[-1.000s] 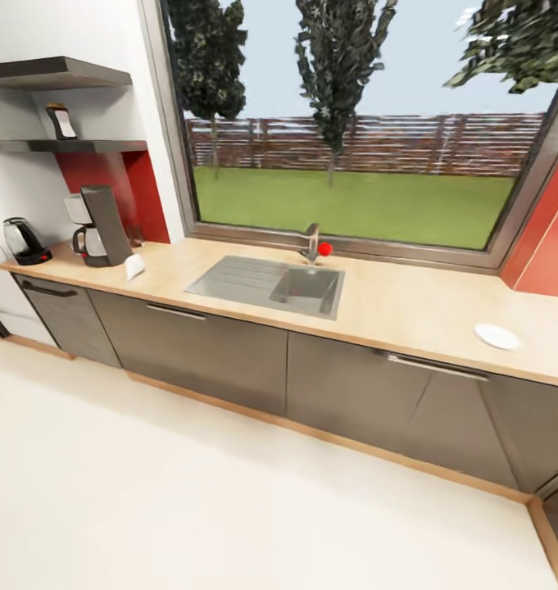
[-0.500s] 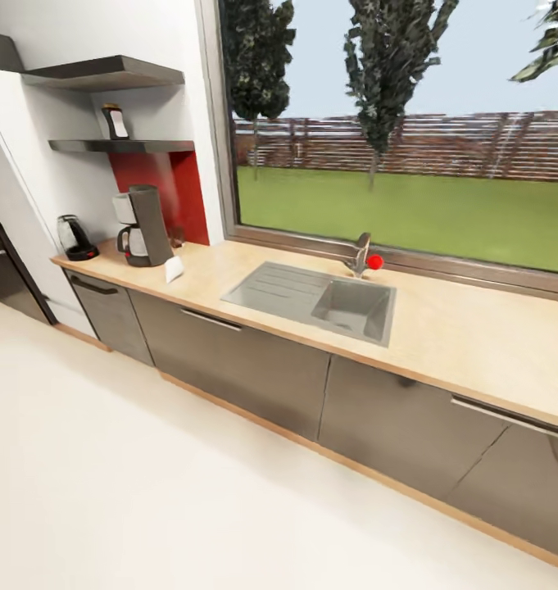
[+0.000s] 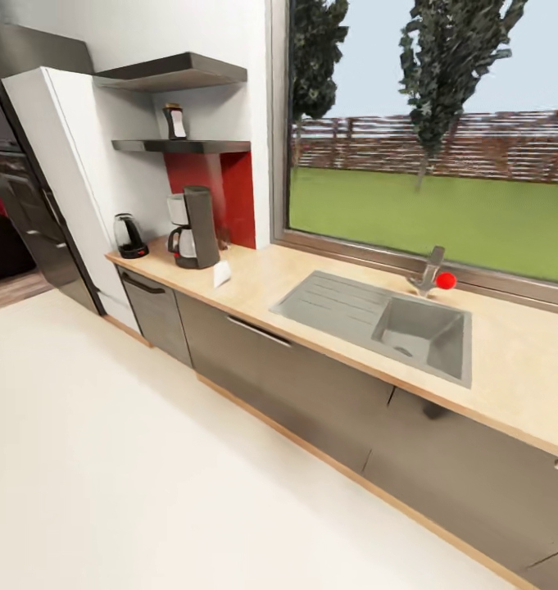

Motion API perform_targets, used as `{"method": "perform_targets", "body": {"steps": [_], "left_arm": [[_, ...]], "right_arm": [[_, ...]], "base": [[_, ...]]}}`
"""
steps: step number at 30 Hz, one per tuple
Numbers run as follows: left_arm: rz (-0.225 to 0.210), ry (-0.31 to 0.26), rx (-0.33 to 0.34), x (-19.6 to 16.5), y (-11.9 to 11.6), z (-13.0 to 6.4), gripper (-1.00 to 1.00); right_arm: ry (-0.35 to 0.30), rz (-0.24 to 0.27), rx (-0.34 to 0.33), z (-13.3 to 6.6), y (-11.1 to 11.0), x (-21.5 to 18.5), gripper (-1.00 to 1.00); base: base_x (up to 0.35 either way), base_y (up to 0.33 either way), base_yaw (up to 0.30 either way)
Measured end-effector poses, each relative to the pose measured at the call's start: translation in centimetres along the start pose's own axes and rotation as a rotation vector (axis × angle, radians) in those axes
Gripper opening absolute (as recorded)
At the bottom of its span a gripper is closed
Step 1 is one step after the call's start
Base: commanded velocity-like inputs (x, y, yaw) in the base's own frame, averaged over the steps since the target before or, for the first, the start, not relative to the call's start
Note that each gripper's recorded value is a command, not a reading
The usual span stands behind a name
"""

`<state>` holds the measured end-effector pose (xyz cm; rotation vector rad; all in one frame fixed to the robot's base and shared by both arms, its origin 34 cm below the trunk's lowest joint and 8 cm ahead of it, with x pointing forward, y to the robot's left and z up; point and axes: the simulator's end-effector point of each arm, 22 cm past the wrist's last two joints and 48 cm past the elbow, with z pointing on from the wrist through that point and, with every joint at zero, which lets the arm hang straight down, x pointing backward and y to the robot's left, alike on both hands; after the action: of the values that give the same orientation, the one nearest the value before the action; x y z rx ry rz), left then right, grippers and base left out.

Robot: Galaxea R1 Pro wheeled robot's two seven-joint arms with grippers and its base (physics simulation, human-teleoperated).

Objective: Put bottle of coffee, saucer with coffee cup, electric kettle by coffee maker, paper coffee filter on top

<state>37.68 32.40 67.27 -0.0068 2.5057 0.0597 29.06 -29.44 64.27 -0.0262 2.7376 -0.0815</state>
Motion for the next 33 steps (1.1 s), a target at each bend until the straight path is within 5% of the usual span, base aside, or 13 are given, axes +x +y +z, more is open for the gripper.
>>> {"method": "perform_targets", "body": {"steps": [33], "left_arm": [[0.000, 0.014, 0.001, 0.69, -0.08, -0.11, 1.00]], "right_arm": [[0.000, -0.001, -0.001, 0.00, 0.06, 0.00, 1.00]], "base": [[0.328, 0.110, 0.277]]}}
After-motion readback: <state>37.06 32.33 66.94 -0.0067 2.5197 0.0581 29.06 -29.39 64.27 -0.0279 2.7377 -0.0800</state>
